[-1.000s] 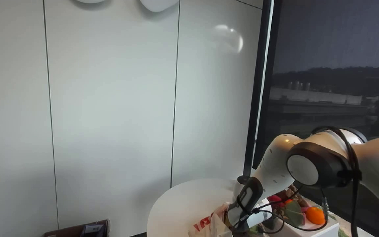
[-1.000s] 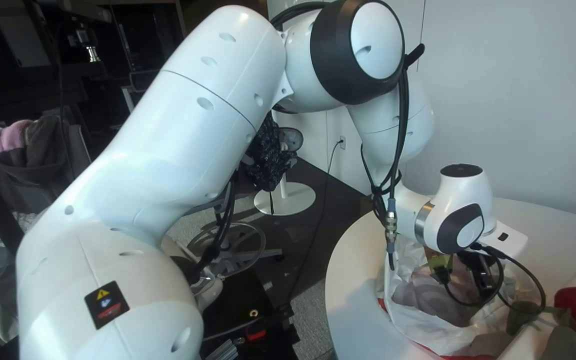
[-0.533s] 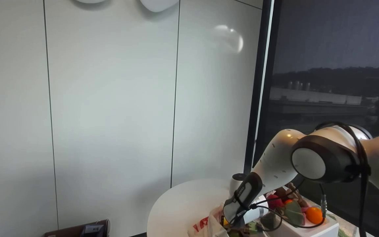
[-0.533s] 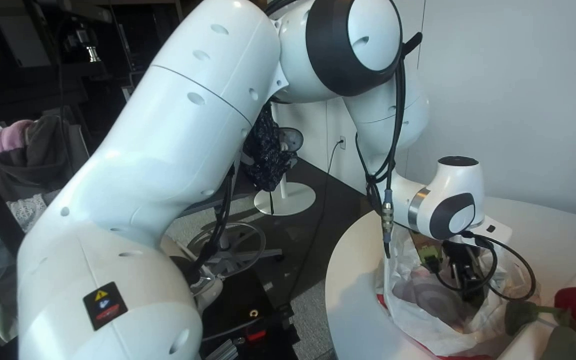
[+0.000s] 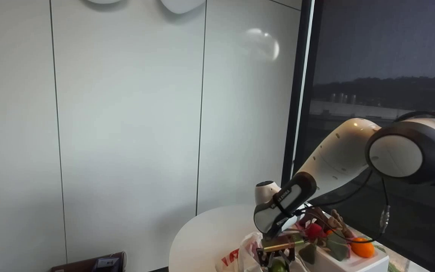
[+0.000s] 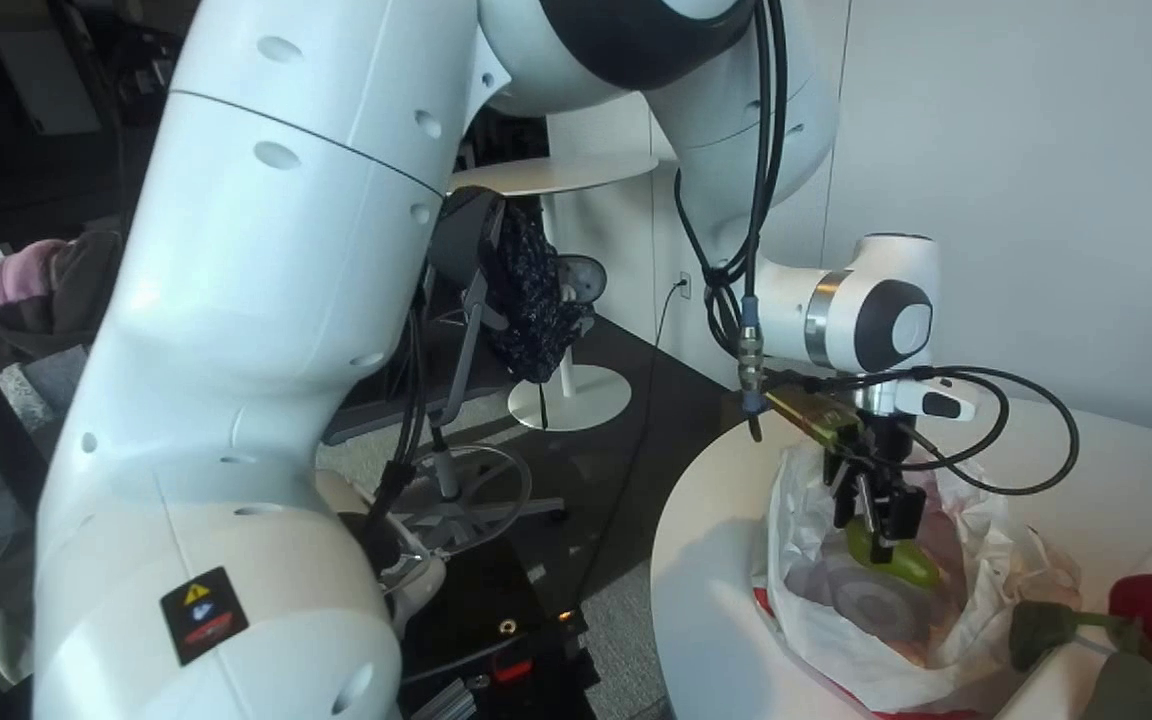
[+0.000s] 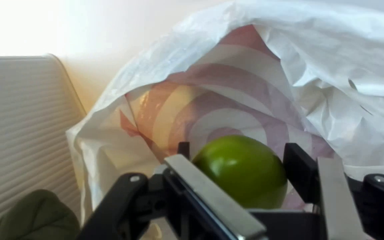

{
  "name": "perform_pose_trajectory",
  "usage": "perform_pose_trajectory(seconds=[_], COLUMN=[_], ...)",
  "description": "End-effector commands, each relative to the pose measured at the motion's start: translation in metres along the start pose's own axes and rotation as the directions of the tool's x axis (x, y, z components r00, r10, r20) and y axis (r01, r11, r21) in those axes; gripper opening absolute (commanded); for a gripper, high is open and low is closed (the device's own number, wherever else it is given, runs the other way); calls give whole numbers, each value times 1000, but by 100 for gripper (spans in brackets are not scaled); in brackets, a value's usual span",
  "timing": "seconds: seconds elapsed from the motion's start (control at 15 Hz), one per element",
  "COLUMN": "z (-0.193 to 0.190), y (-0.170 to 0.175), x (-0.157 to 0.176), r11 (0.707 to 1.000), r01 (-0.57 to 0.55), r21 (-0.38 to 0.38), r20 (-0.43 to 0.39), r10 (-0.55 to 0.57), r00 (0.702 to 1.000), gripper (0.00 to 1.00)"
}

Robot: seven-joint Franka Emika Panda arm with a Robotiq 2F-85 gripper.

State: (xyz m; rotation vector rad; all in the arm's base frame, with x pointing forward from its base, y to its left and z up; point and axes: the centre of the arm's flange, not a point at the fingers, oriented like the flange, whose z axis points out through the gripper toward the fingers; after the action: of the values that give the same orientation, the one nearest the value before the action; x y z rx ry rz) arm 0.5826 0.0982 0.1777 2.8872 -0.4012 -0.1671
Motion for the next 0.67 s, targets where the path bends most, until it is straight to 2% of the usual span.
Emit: perform_pose_trajectory(seconds=[0.0, 0.13, 0.27, 0.47, 0.6], z=[-42, -64, -92, -136, -157], y=[27, 45, 65, 105, 135], x=[-30, -42, -55, -63, -57], r11=[992, 989, 990, 990, 987], r01=[82, 107, 100, 27, -44], r21=[-97, -100, -100, -141, -154], r20=[27, 34, 0, -133, -220], r10=[-79, -104, -101, -46, 9], r00=[996, 994, 995, 990, 975], gripper=[46, 46, 46, 46, 46])
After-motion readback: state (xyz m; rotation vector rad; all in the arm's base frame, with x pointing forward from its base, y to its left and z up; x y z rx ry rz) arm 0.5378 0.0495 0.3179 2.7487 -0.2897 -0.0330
